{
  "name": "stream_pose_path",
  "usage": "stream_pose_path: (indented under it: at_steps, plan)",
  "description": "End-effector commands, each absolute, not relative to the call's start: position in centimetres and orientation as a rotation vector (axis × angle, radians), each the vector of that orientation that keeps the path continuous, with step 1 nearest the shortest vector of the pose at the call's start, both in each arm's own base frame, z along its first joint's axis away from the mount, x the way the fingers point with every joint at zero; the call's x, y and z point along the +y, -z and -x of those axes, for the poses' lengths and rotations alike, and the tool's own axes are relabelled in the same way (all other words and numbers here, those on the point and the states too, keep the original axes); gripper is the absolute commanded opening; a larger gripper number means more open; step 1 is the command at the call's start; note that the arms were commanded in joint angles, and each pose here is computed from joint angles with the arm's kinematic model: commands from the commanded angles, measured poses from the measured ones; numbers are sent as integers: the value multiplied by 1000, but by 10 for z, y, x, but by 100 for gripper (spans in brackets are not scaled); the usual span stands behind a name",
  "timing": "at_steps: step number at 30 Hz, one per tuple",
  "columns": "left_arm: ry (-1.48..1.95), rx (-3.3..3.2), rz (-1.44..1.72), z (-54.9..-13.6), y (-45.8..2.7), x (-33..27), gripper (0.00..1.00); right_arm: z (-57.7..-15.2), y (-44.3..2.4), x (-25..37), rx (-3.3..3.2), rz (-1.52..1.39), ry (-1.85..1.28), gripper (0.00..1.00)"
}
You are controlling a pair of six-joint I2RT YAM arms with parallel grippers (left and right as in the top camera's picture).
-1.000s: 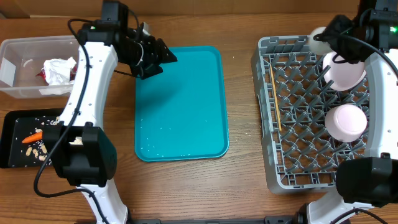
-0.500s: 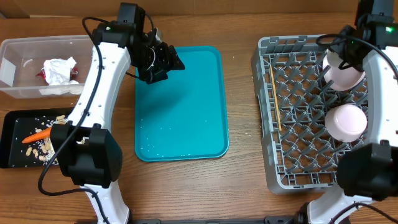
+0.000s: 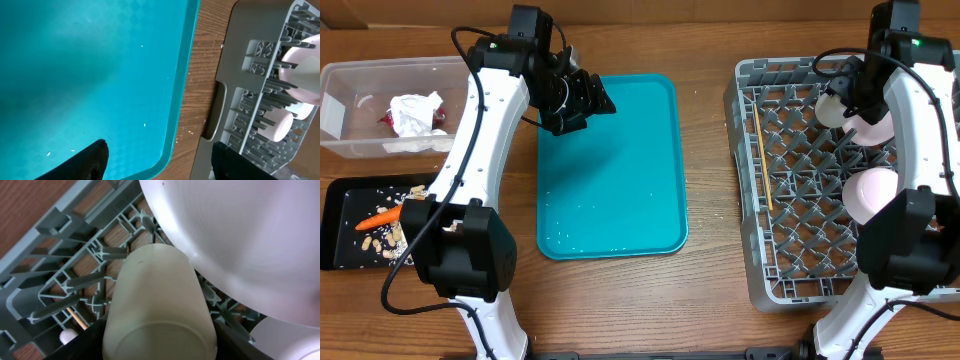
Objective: Sort waste into correct bins and load items into the dishwasher rack
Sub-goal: 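Carry the cup right over the dish rack with the right gripper, then lower the cup upside down into the rack and open the right gripper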
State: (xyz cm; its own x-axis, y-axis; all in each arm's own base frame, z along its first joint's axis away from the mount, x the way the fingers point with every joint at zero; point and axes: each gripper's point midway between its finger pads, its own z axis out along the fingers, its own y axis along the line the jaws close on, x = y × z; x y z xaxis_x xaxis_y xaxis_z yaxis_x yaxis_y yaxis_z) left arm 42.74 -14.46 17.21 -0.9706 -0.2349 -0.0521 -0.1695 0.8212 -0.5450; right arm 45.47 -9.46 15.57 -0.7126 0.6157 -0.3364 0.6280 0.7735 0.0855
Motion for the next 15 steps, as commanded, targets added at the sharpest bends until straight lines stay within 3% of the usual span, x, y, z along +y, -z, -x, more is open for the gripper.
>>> stream_pose_path:
  at_steps: [1, 3, 7, 8, 12, 15]
  plan:
    - [812, 2870, 275, -425, -179, -144, 70, -454, -151, -94, 2634, -951, 41, 43]
    - [812, 2870, 274, -425, -179, -144, 70, -454, -151, -94, 2634, -952, 41, 55]
    - [812, 2870, 274, -425, -179, -144, 71, -453, -150, -93, 2640, -953, 42, 95]
    - [812, 2870, 274, -425, -179, -144, 72, -453, -150, -93, 2640, -953, 43, 100]
    - [812, 2870, 274, -425, -179, -144, 73, -451, -157, -93, 2642, -953, 39, 100]
    - [811, 2871, 264, -425, -179, -144, 80, -452, -173, -87, 2635, -942, -10, 100]
